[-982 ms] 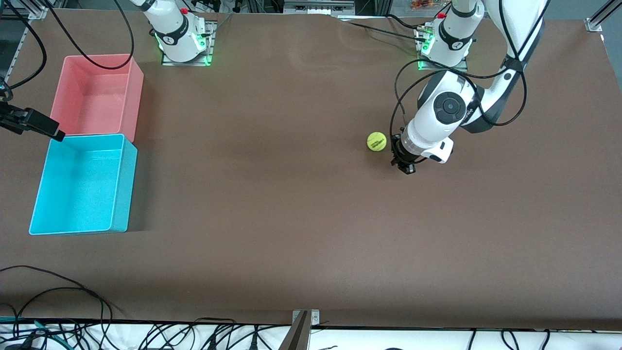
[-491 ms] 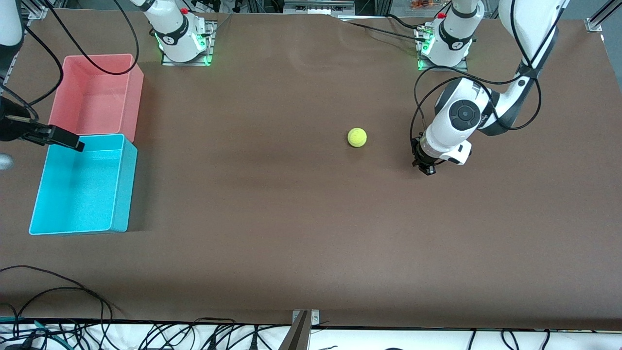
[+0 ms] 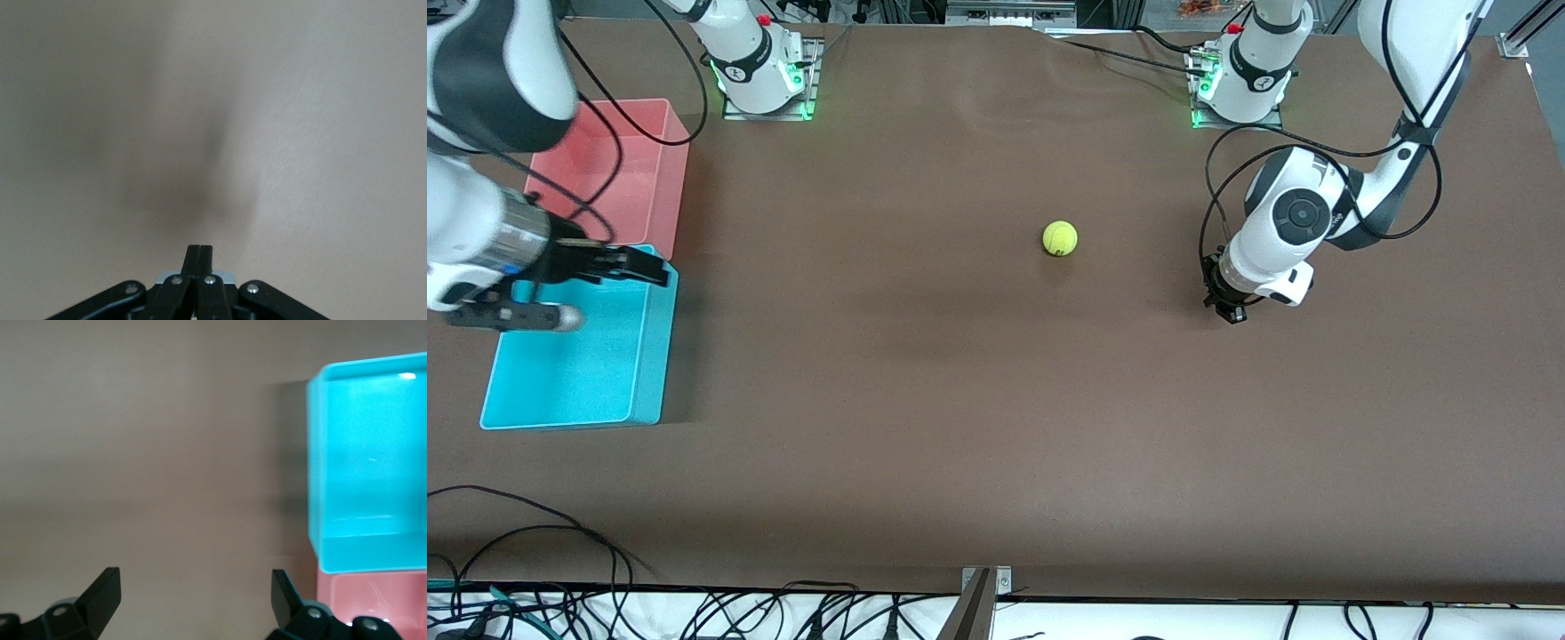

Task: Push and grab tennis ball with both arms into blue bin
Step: 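Reach the right gripper to the tennis ball while the left gripper withdraws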

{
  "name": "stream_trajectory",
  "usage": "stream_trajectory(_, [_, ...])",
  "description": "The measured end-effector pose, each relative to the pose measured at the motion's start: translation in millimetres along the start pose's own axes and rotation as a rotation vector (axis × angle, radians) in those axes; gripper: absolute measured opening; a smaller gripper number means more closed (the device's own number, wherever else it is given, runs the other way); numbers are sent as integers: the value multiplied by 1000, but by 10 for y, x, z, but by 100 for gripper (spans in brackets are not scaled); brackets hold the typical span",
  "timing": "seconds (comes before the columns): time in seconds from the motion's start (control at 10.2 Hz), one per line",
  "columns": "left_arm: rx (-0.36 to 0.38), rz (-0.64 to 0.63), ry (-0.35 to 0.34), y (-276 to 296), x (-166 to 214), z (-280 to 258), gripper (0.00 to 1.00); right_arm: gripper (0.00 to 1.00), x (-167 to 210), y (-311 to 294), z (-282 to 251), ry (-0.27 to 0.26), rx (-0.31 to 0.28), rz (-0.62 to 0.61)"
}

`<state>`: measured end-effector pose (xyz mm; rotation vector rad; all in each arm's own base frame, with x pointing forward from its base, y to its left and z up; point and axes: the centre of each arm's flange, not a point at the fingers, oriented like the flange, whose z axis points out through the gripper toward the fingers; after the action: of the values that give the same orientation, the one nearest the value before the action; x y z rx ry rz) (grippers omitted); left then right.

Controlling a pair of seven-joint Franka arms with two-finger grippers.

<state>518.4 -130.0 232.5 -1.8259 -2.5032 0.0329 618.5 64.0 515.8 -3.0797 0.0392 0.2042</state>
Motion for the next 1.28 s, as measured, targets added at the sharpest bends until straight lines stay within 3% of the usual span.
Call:
stream_trajectory(0.29, [-17,139,9,262,505,-128,1,100,-63,-884,325,-46,-25,-134])
stream_trajectory(0.59, [-57,462,55,353,651,-492,1,100,-285,-1745,628,-87,-55,-279])
stream_trajectory(0.69, [-87,575,78,427,774,-698,7,100,-386,-2038,742,-98,-65,-343])
stream_trajectory(0.88, [-119,757,104,510,790,-948,37,100,-597,-2495,868,-107,-75,-509])
stream_trajectory(1.08, [-78,1018,142,587,745,-1213,68,100,-908,-3145,1088,-92,-71,-648])
stream_trajectory(1.28, [-49,1183,139,704,680,-1605,95,100,-1245,-3804,1454,-62,-66,-761])
